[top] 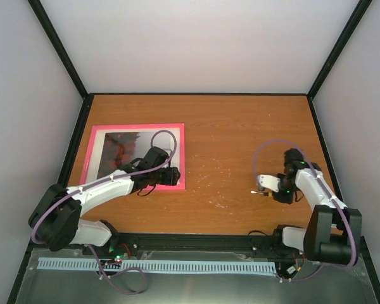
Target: Take the photo out of the frame
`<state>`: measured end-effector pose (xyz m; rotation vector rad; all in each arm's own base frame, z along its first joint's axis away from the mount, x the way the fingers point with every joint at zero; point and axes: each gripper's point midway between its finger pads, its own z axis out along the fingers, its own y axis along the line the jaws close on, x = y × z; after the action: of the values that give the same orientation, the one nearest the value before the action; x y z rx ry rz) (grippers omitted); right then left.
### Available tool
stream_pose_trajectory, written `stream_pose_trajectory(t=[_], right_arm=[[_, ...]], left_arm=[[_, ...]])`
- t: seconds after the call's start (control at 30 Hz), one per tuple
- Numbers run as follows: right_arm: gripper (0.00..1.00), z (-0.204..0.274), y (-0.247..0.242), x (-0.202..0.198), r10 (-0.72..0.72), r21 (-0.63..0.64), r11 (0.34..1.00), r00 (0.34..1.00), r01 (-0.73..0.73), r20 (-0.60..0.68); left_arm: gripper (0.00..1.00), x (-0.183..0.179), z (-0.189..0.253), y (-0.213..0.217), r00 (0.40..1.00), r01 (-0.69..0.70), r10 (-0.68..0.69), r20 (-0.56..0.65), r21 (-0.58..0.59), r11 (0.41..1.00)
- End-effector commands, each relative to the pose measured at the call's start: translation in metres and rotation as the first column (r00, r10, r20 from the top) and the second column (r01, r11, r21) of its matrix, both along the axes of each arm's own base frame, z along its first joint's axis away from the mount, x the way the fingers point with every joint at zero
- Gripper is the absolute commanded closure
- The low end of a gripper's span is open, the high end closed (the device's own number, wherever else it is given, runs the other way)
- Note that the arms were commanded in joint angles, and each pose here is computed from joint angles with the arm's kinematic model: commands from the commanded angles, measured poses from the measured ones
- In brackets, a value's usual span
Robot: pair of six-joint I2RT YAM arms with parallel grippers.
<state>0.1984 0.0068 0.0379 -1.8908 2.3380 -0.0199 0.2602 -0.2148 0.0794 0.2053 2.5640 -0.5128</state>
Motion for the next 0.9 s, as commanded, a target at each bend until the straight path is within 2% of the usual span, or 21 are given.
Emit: stream_pose_trajectory(t=[0.0,0.13,0.33,0.57,0.7,0.87], right_arm=[[0.87,-0.005,-0.042,-0.02,-0.024,0.0,1.0,0.998,0.024,-0.06],[0.87,-0.011,-0.065,-0.024,-0.115,0.023,0.993,0.989,0.118,-0.089],[0.84,-0.03,-0.066,-0.029,-0.154,0.039,0.986,0.978,0.161,-0.139],[0.49,-0.006,-0.064,-0.014,-0.155,0.062,0.985,0.984,0.16,-0.084],[0.42,0.022,-0.036,0.002,-0.098,0.088,0.991,0.995,0.097,0.005],[0.41,0.046,0.048,0.017,0.006,0.17,0.985,0.997,-0.019,0.074]], left_arm=[[0.35,0.005,0.005,-0.014,0.999,0.04,-0.039,0.027,-0.027,0.999],[0.35,0.008,0.004,-0.017,0.999,0.048,-0.047,0.026,-0.029,0.998],[0.35,0.013,0.004,-0.021,0.999,0.05,-0.05,0.017,-0.016,0.999],[0.35,0.011,0.006,-0.015,0.999,0.039,-0.039,0.019,0.006,0.999],[0.35,0.013,0.012,-0.008,0.999,0.007,-0.008,0.036,0.016,1.0],[0.32,0.024,0.041,0.002,0.994,-0.043,0.039,0.106,0.035,0.998]])
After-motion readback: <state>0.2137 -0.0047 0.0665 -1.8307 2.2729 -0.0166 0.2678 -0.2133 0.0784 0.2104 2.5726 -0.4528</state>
